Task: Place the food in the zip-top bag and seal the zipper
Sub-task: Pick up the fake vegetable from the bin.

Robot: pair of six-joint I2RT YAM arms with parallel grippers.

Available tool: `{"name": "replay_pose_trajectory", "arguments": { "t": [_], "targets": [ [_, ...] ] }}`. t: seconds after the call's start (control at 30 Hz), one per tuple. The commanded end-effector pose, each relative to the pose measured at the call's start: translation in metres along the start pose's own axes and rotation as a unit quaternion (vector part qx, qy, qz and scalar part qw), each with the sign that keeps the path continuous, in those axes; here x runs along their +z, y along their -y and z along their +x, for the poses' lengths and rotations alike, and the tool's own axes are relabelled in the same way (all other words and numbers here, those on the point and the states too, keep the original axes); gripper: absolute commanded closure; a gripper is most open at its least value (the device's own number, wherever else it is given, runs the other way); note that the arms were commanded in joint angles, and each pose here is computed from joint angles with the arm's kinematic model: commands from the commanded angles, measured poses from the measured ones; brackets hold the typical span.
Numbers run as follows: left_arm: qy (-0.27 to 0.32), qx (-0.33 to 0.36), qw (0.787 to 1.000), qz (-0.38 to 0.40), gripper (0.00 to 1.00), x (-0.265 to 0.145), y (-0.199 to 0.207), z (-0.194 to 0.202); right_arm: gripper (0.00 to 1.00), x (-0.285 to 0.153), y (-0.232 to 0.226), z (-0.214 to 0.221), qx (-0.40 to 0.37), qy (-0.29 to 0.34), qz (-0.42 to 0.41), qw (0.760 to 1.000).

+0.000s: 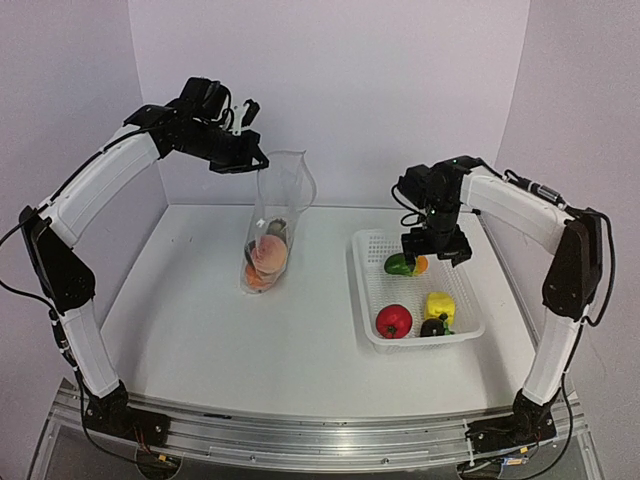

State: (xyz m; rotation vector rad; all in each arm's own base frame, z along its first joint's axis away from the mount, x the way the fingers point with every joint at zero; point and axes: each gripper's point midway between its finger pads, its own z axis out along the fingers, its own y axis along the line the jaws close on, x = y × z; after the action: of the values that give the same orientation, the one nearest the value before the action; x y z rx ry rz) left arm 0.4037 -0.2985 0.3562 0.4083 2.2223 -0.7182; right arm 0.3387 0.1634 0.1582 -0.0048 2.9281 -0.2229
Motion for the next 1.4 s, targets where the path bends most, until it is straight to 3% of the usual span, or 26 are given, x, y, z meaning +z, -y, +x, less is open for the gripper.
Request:
{"name": "replay_pose_trajectory", "arguments": {
  "t": [0.0, 0.23, 0.33, 0.87, 0.93, 1.1, 1.37],
  "targets": [
    [0.034, 0.016, 0.999, 0.015, 1.00, -0.016, 0.012, -0.016, 0.05, 0.022, 0.034, 0.063, 0.024, -0.142, 0.077, 0.987],
    [0.029, 0.012, 0.999, 0.024, 1.00, -0.015, 0.014, -0.013, 0.06, 0.059, 0.039, 0.065, 0.048, -0.178, 0.068, 0.981],
    [0.029, 0.012, 0.999, 0.027, 1.00, -0.016, 0.016, -0.014, 0.13, 0.077, 0.036, 0.065, 0.074, -0.189, 0.040, 0.978],
    [0.029, 0.016, 0.999, 0.028, 1.00, -0.015, 0.016, -0.014, 0.18, 0.112, 0.021, 0.050, 0.051, -0.184, 0.029, 0.981],
    [0.029, 0.016, 0.999, 0.027, 1.00, -0.015, 0.015, -0.014, 0.25, 0.115, 0.023, 0.046, 0.050, -0.180, 0.037, 0.982],
    [0.028, 0.017, 0.999, 0.027, 1.00, -0.016, 0.015, -0.013, 0.60, 0.113, 0.027, 0.041, 0.066, -0.168, 0.048, 0.982],
    [0.027, 0.017, 0.999, 0.027, 1.00, -0.013, 0.015, -0.013, 0.66, 0.085, 0.005, 0.044, 0.165, -0.147, -0.018, 0.975]
  ]
}}
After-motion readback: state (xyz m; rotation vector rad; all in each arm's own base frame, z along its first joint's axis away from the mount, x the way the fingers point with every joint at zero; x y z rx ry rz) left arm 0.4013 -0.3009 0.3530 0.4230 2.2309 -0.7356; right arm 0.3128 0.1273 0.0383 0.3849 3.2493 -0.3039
